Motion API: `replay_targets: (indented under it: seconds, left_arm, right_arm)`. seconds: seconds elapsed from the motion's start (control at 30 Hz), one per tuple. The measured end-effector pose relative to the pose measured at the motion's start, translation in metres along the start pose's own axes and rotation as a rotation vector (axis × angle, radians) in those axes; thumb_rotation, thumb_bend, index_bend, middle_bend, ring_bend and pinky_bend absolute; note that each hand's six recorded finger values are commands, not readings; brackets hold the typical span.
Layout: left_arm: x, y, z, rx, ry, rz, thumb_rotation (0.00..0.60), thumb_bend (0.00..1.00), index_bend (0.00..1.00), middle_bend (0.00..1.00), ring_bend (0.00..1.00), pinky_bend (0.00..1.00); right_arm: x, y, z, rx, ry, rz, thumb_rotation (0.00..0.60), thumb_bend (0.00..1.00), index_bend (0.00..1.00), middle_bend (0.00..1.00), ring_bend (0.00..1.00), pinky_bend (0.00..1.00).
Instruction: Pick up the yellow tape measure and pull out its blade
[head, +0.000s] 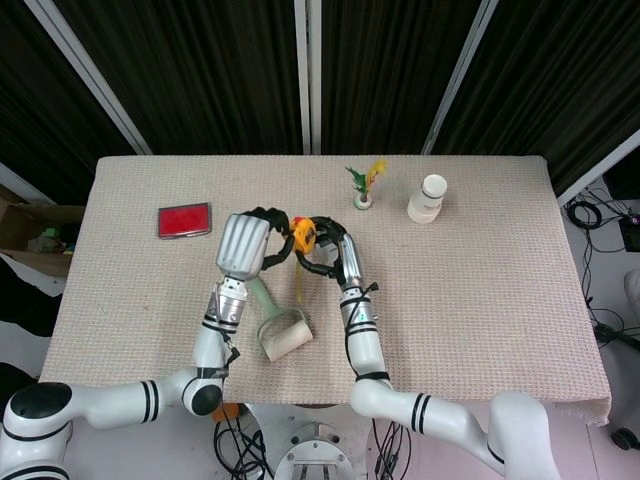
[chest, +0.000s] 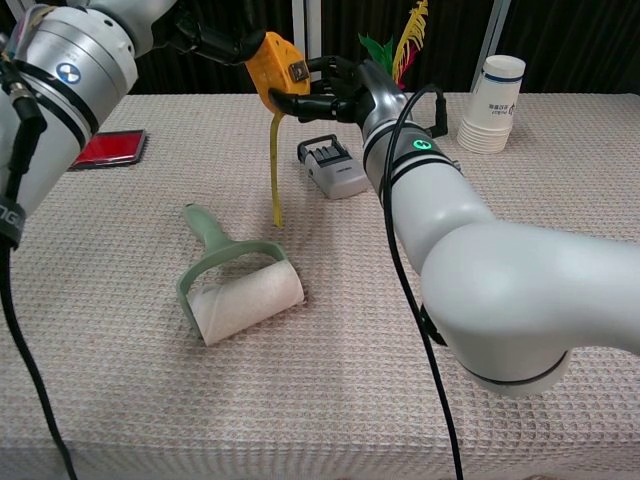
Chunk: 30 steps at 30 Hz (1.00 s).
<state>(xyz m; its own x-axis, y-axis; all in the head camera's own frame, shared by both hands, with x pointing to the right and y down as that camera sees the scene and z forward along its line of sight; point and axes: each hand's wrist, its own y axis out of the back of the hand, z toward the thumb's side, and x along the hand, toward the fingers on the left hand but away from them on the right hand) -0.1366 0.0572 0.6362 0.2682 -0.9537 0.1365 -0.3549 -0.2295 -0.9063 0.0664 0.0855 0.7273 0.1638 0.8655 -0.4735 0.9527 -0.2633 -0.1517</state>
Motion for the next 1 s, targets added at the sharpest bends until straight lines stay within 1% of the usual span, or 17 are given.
replay_targets:
  seconds: [0.13, 0.2, 0.27, 0.3, 0.37, 0.6, 1.0]
  left_arm:
    - [-0.0001, -0.0012, 0.0002, 0.001, 0.001, 0.0, 0.488, 0.42, 0.58, 0.58, 0.56, 0.72]
    - [0.0001, -0.0011, 0.0007, 0.005, -0.001, 0.005, 0.499, 0.42, 0.59, 0.59, 0.57, 0.73]
    - [0.0004, -0.0005, 0.0014, 0.013, -0.006, 0.013, 0.548, 0.42, 0.6, 0.59, 0.58, 0.73]
    - [0.0005, -0.0001, 0.0017, 0.019, -0.008, 0.02, 0.584, 0.42, 0.6, 0.6, 0.58, 0.74]
    - [0.0006, 0.0, 0.0022, 0.032, -0.012, 0.028, 0.6, 0.42, 0.6, 0.6, 0.58, 0.74]
    - [0.0002, 0.0032, 0.006, 0.089, -0.04, 0.097, 0.6, 0.43, 0.63, 0.63, 0.61, 0.76]
    - [0.0001, 0.0068, 0.005, 0.058, -0.03, 0.115, 0.6, 0.44, 0.65, 0.64, 0.62, 0.78]
  right_arm:
    - [0.0003, 0.0002, 0.0001, 0.0, 0.001, 0.001, 0.6, 0.3, 0.95, 0.7, 0.39, 0.0]
    - [0.0006, 0.0002, 0.0005, -0.001, 0.002, 0.002, 0.6, 0.3, 0.95, 0.7, 0.39, 0.0]
    - [0.0011, 0.0, 0.0013, -0.001, 0.004, 0.004, 0.6, 0.3, 0.95, 0.7, 0.39, 0.0]
    - [0.0014, -0.0001, 0.0018, -0.001, 0.006, 0.005, 0.6, 0.3, 0.95, 0.7, 0.39, 0.0]
    - [0.0022, -0.0003, 0.0025, -0.002, 0.009, 0.007, 0.6, 0.3, 0.95, 0.7, 0.39, 0.0]
    - [0.0038, 0.0003, 0.0028, -0.009, 0.011, 0.01, 0.6, 0.3, 0.95, 0.7, 0.39, 0.0]
    - [0.0052, 0.0018, 0.0036, -0.01, 0.015, 0.011, 0.6, 0.3, 0.95, 0.7, 0.39, 0.0]
